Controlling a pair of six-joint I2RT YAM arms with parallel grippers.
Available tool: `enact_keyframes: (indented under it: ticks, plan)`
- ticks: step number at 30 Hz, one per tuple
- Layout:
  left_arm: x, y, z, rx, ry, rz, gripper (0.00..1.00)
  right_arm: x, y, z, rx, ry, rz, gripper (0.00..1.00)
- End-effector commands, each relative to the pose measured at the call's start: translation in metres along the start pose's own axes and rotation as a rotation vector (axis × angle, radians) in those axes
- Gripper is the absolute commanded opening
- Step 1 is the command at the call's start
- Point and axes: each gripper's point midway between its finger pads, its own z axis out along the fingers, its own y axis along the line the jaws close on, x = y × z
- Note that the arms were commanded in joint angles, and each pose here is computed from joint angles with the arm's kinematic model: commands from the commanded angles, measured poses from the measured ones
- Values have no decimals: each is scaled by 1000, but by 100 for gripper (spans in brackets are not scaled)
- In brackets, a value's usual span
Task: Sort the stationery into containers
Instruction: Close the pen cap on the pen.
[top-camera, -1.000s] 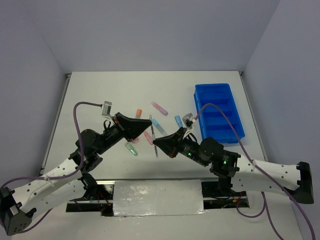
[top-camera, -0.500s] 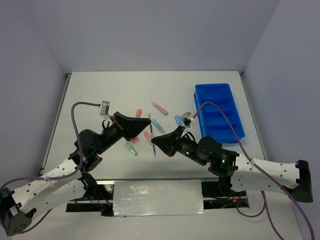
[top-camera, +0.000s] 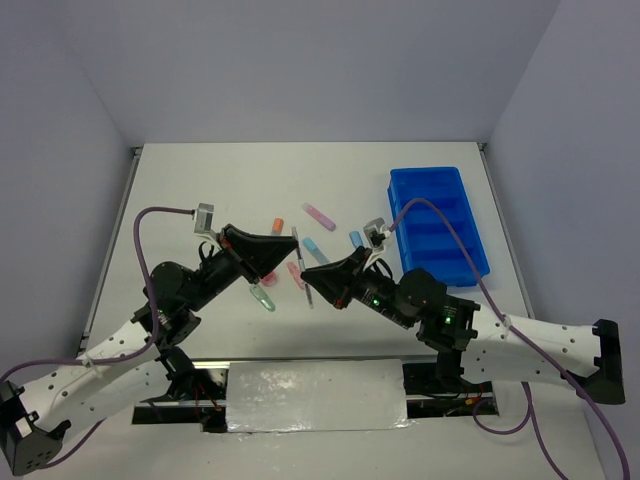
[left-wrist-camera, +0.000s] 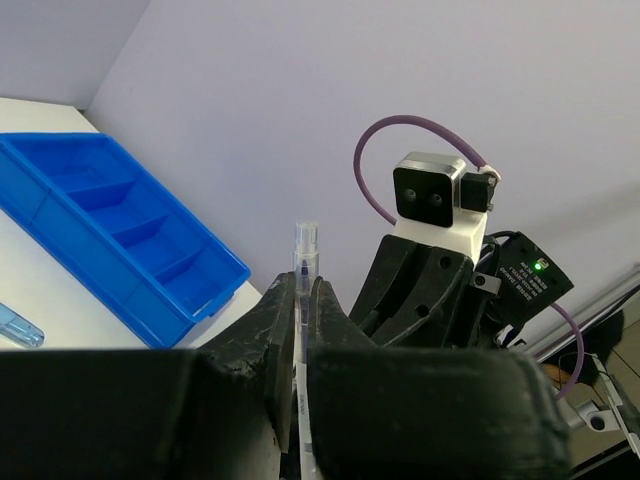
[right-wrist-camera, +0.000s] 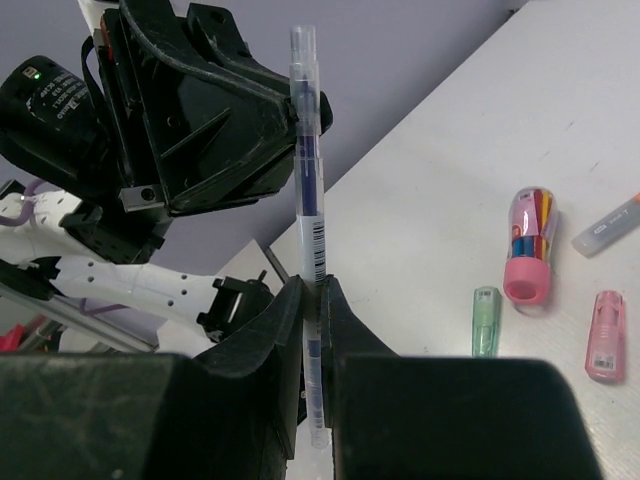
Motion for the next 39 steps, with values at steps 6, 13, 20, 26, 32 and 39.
enact_keyframes:
  ticks: [6, 13, 20, 26, 32, 39]
  plan:
    - [-1, -12, 1, 55, 2, 3, 0, -59, 27, 4, -64, -204, 12, 0]
    - [-2, -19, 0, 87, -1, -22, 0, -62, 30, 18, -77, -248, -14, 0]
    - [-1, -17, -4, 60, 31, 42, 0, -68, 27, 15, -70, -277, -89, 0]
    - [-7, -19, -6, 50, 47, 148, 34, -57, 33, 12, -124, -233, -153, 0]
    - [-17, -33, -1, 85, 42, 194, 34, -49, 39, 16, -150, -191, -138, 0]
    - [-21, -45, -3, 133, 46, 235, 10, -41, 48, 16, -199, -154, -136, 0]
